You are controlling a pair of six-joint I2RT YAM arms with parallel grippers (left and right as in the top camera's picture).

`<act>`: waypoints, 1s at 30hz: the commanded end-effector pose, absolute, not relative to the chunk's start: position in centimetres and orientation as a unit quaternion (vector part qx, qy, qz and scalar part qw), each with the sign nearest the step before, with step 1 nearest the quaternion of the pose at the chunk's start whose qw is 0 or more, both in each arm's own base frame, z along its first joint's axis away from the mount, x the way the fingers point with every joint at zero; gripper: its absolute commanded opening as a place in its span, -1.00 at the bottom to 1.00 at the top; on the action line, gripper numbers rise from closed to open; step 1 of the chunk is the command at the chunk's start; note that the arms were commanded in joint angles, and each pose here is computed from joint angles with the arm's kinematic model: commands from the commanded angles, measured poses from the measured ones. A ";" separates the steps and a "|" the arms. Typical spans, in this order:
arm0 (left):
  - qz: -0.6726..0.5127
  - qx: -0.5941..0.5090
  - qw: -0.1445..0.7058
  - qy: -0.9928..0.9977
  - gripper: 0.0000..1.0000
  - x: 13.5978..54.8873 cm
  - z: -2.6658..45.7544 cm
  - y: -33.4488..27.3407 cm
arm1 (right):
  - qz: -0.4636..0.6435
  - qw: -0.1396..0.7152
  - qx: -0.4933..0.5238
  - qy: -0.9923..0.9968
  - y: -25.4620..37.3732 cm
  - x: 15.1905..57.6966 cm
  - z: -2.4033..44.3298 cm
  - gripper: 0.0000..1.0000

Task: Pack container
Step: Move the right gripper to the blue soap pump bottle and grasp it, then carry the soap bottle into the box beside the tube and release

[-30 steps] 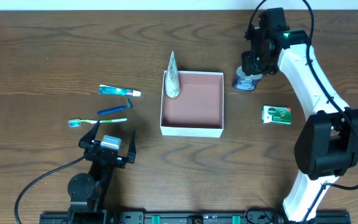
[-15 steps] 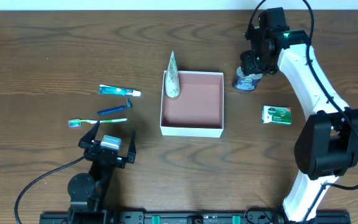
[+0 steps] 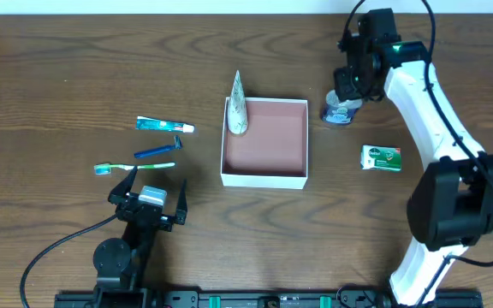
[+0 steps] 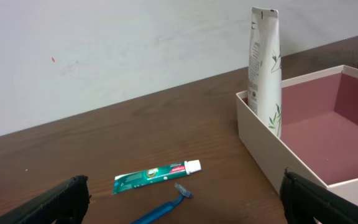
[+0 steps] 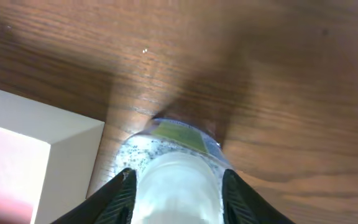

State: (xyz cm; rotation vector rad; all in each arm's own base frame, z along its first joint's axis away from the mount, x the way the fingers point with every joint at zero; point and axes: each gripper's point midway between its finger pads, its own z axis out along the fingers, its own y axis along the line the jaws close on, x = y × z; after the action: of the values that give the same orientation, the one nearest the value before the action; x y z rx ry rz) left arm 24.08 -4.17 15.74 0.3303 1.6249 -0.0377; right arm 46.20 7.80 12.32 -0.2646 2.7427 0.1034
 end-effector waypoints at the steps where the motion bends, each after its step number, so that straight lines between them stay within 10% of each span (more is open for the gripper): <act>1: -0.026 0.147 0.659 0.738 0.96 24.0 14.2 -4.3 | 0.036 0.229 -0.092 0.968 7.6 46.8 15.6 -0.18; 16: -0.026 0.147 0.658 0.738 0.96 24.0 14.2 -4.3 | 0.036 0.217 -0.093 0.971 7.6 46.2 15.4 -0.78; 30: -0.026 0.147 0.658 0.738 0.96 24.0 14.2 -4.3 | 0.054 0.338 -0.113 0.933 9.4 44.5 26.2 -0.79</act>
State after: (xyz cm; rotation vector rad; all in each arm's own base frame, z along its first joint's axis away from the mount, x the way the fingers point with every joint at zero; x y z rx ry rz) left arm 24.08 -4.17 15.74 0.3303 1.6249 -0.0377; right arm 45.09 8.04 17.82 -0.2706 2.6414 0.1082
